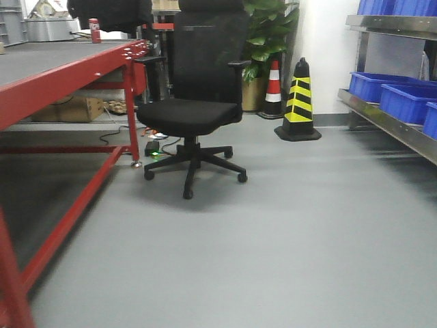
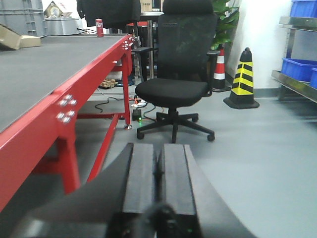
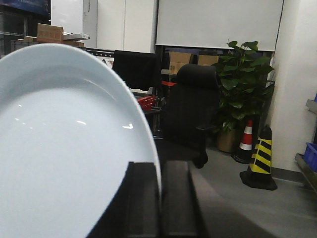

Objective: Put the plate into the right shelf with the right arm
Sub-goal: 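Drive the base away from the table holding the plate, then drive toward the steel shelf with blue bins, plate in right gripper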

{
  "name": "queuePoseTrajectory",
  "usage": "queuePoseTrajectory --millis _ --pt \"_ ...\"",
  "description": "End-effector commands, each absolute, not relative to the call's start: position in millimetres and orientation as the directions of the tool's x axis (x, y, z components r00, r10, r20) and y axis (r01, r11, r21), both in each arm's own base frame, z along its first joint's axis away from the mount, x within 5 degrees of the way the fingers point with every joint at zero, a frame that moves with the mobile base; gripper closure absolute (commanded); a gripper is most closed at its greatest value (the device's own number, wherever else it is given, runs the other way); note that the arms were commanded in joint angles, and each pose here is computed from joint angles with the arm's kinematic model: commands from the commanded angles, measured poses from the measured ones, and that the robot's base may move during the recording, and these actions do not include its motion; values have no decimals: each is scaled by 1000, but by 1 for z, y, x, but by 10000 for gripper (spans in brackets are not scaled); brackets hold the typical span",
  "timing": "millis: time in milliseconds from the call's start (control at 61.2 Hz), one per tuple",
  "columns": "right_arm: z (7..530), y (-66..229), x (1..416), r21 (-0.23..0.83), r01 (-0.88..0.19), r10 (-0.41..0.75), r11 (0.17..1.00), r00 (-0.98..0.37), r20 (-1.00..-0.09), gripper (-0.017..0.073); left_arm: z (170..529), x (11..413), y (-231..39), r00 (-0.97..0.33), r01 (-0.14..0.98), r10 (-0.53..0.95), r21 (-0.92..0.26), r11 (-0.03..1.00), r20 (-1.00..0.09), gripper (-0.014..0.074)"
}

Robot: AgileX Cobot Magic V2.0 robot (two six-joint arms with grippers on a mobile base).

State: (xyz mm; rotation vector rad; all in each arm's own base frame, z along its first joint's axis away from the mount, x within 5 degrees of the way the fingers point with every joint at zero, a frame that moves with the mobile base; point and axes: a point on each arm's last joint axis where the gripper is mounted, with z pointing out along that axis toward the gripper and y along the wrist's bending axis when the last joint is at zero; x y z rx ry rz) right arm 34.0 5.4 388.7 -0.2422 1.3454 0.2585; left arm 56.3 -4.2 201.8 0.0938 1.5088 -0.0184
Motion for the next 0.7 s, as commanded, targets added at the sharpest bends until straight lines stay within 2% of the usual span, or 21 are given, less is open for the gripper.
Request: queuePoseTrajectory --millis 0,687 --pt "404 6 31 -52 -328 53 943 301 -952 505 215 54 -3 172 55 33 43 998 -985 640" --pt "404 6 31 -52 -328 53 943 301 -952 505 215 54 -3 170 55 33 43 998 -985 640"
